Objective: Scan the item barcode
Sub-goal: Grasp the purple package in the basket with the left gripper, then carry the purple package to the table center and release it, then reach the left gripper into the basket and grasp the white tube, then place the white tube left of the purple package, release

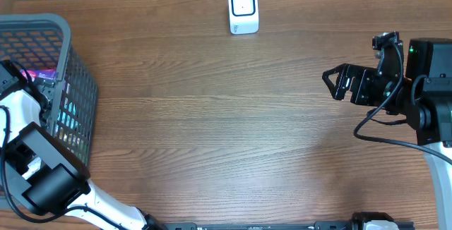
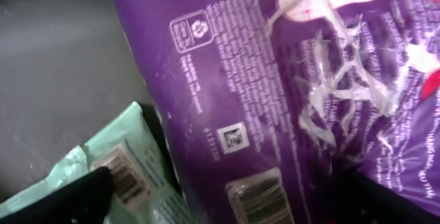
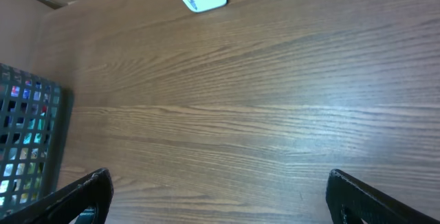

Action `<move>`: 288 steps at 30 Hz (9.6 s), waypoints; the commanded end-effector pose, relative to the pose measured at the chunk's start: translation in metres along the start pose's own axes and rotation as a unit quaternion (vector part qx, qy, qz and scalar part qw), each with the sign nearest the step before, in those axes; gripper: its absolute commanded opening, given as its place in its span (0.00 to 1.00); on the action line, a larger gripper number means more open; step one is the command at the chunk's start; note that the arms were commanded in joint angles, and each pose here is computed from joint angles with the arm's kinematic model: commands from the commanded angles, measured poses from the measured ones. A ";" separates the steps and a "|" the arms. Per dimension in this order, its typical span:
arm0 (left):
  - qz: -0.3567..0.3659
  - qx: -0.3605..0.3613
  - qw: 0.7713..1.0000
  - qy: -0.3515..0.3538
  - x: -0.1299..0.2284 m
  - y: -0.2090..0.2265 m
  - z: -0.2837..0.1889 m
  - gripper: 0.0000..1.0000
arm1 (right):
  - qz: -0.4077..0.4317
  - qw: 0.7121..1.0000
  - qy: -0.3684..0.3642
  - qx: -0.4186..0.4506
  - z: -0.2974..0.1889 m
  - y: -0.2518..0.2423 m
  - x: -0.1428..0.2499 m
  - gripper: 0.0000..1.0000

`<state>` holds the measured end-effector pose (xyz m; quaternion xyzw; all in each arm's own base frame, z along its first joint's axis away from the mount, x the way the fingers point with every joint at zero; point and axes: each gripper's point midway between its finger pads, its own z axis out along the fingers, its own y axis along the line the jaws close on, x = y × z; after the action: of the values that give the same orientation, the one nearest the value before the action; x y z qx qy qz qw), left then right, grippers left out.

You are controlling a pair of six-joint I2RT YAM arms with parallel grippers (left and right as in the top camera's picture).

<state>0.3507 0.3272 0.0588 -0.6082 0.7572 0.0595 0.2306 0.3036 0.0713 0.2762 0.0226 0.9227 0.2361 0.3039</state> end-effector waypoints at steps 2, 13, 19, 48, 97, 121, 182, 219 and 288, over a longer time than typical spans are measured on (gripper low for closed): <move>-0.005 -0.029 0.999 0.031 0.021 0.012 0.028 0.61 | -0.010 1.000 -0.012 -0.009 -0.006 0.008 -0.007 1.00; 0.074 0.047 0.996 -0.003 -0.010 -0.021 -0.035 0.04 | -0.008 1.000 -0.013 -0.009 -0.006 0.008 -0.007 1.00; 0.128 0.161 0.977 -0.059 -0.028 -0.053 -0.143 0.04 | -0.008 1.000 -0.013 -0.009 -0.006 0.008 -0.007 1.00; 0.150 0.137 0.976 -0.084 -0.025 -0.027 -0.193 1.00 | -0.008 1.000 -0.012 -0.009 -0.006 0.008 -0.007 1.00; 0.226 0.142 0.963 -0.035 -0.073 -0.047 -0.139 0.04 | 0.003 1.000 0.011 -0.006 0.010 0.001 -0.006 1.00; 0.498 0.317 0.791 0.157 0.256 -0.166 -0.346 0.04 | 0.004 1.000 0.013 -0.005 0.010 0.001 -0.005 1.00; -0.123 -0.025 0.992 0.032 0.015 0.125 -0.112 0.99 | 0.011 1.000 0.030 0.003 0.016 -0.005 0.000 1.00; -0.001 0.216 0.974 -0.061 -0.079 0.012 -0.212 0.04 | 0.011 0.999 0.030 0.003 0.016 -0.005 0.000 1.00; 0.626 0.178 0.754 0.087 0.216 -0.219 -0.233 0.70 | 0.013 0.999 0.033 0.004 0.026 -0.009 -0.005 1.00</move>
<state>0.4621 -0.0124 0.1666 0.0459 0.9917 0.0072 0.1202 0.3176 0.0712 0.2524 0.0320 0.9339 0.2351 0.2675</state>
